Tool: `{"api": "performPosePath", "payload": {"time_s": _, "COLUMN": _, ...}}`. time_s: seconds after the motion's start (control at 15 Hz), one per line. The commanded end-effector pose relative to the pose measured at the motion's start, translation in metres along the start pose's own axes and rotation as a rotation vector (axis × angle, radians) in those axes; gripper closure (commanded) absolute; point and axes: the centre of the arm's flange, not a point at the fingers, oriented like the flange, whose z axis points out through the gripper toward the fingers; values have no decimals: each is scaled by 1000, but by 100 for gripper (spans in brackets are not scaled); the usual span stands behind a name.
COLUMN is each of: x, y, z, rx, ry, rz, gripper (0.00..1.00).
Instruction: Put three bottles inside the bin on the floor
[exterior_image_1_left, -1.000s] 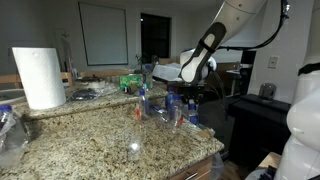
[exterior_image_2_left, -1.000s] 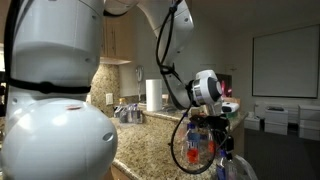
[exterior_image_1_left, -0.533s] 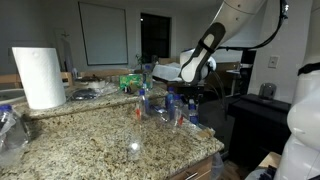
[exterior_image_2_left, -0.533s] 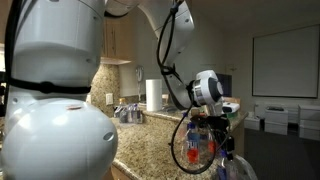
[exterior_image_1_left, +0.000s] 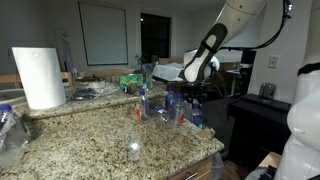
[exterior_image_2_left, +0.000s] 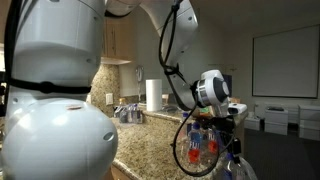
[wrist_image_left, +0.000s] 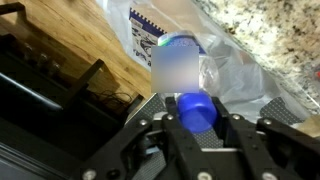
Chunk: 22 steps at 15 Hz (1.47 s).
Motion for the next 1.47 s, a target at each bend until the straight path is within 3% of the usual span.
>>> {"api": "performPosePath", "payload": {"time_s": 0.0, "x": -11, "y": 2, "z": 9, "rx": -19, "ry": 8, "rz": 17, "gripper": 33}}
{"api": "performPosePath", "payload": {"time_s": 0.27, "x": -7, "y": 2, "z": 5, "rx": -12, "ry": 13, "rz": 30, "gripper": 8}}
{"api": "performPosePath", "payload": {"time_s": 0.4, "x": -6, "y": 1, "z": -1, "rx": 0, "ry": 11, "rz": 31, "gripper": 0}}
{"api": "performPosePath", "payload": {"time_s": 0.73, "x": -5, "y": -23, "z": -27, "rx": 71, "ry": 15, "rz": -1, "gripper": 0}}
{"api": "performPosePath", "payload": {"time_s": 1.07, "x": 13, "y": -80, "z": -82, "rx": 202, "ry": 67, "rz": -30, "gripper": 0}}
{"api": "performPosePath", "payload": {"time_s": 1.4, "x": 32, "y": -105, "z": -134, "rx": 343, "ry": 44, "rz": -47, "gripper": 0}}
